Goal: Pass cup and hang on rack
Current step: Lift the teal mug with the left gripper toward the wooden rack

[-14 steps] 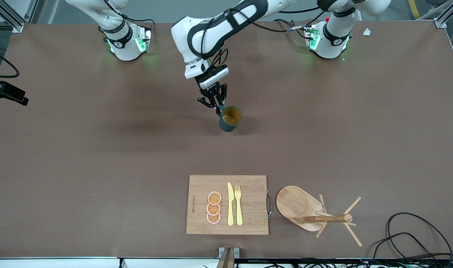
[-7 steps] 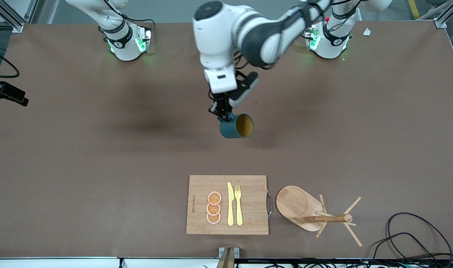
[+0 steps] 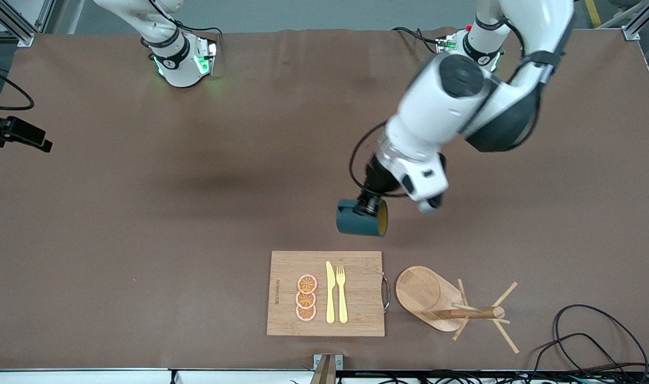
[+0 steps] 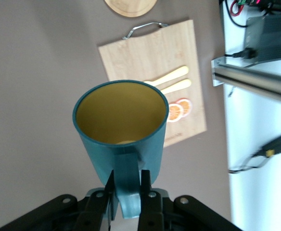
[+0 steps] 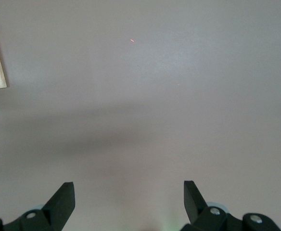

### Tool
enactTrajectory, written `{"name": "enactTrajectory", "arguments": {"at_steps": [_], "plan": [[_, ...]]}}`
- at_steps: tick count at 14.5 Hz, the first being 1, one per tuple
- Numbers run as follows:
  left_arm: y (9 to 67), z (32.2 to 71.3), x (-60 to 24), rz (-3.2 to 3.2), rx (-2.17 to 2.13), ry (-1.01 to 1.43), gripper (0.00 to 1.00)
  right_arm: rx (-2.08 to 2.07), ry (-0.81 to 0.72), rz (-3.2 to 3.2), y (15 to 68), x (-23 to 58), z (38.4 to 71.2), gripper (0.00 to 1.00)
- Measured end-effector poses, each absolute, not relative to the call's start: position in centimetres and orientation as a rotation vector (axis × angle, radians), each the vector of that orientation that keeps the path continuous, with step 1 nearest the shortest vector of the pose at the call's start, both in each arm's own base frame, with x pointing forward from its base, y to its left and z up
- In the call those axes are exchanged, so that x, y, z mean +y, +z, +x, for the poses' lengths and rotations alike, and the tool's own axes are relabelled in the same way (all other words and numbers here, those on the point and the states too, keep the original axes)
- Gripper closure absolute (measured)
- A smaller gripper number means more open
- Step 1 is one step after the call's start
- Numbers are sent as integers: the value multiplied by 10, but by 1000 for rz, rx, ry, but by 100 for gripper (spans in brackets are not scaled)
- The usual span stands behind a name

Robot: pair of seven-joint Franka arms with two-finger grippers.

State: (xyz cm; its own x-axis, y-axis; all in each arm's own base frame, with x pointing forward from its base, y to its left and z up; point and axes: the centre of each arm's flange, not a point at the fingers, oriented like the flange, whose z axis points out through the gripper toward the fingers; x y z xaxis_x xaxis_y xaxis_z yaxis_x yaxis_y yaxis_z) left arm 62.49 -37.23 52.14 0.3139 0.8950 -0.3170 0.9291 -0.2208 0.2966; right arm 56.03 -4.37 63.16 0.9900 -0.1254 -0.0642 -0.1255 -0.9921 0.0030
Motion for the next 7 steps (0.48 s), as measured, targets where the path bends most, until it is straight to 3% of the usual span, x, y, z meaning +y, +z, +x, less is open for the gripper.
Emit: {"name": "enactTrajectory", "arguments": {"at_steps": [7], "plan": [[498,690,-263,1953,1463,-367,79,190,103,-3133,631,-41,560,0]]}}
